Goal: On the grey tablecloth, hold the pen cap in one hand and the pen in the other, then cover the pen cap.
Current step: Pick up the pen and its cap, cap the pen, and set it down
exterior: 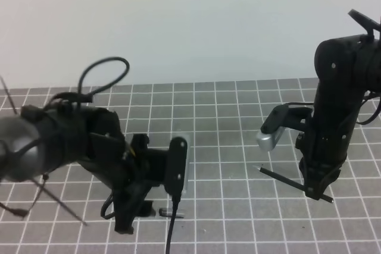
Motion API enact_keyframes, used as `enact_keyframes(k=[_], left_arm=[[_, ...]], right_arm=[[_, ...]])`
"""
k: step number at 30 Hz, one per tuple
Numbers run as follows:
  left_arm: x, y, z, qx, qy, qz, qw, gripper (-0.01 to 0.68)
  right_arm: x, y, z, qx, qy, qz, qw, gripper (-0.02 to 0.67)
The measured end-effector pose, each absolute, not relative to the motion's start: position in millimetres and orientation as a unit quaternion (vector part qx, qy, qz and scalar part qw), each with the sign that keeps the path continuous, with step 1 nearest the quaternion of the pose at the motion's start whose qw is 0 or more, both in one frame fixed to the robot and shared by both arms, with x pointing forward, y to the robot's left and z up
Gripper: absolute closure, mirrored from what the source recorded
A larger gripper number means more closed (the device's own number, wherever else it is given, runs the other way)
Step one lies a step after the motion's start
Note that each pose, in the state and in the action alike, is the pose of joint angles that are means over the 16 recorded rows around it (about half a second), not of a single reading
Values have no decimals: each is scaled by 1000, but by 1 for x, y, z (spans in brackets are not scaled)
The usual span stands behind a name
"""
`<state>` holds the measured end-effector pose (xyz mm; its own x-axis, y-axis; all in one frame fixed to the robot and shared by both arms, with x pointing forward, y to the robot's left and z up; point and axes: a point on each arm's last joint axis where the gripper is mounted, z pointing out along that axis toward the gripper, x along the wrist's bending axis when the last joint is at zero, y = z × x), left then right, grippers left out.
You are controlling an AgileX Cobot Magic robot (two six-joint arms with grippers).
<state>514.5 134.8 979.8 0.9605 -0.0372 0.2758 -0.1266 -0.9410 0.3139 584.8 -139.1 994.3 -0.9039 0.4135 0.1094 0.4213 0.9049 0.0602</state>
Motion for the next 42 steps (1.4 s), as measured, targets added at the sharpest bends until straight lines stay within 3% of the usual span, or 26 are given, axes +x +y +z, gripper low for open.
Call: enact_keyframes(k=[11,24,28,42], left_arm=[[525,128,945,980,-55,116,155,305],[528,126,933,981,-57,107,155,596],[528,126,937,979,-58,113,157,658],[521,132,978,967,-90,172,163,672]], right_arm=[[587,-138,995,-222,-971,-66,52,652],[586,-134,996,-229,-968,-85,59,652],[586,-134,996,-231,-967,-88,61,652],[585,-132,996,-234,-965,-95,70,652]])
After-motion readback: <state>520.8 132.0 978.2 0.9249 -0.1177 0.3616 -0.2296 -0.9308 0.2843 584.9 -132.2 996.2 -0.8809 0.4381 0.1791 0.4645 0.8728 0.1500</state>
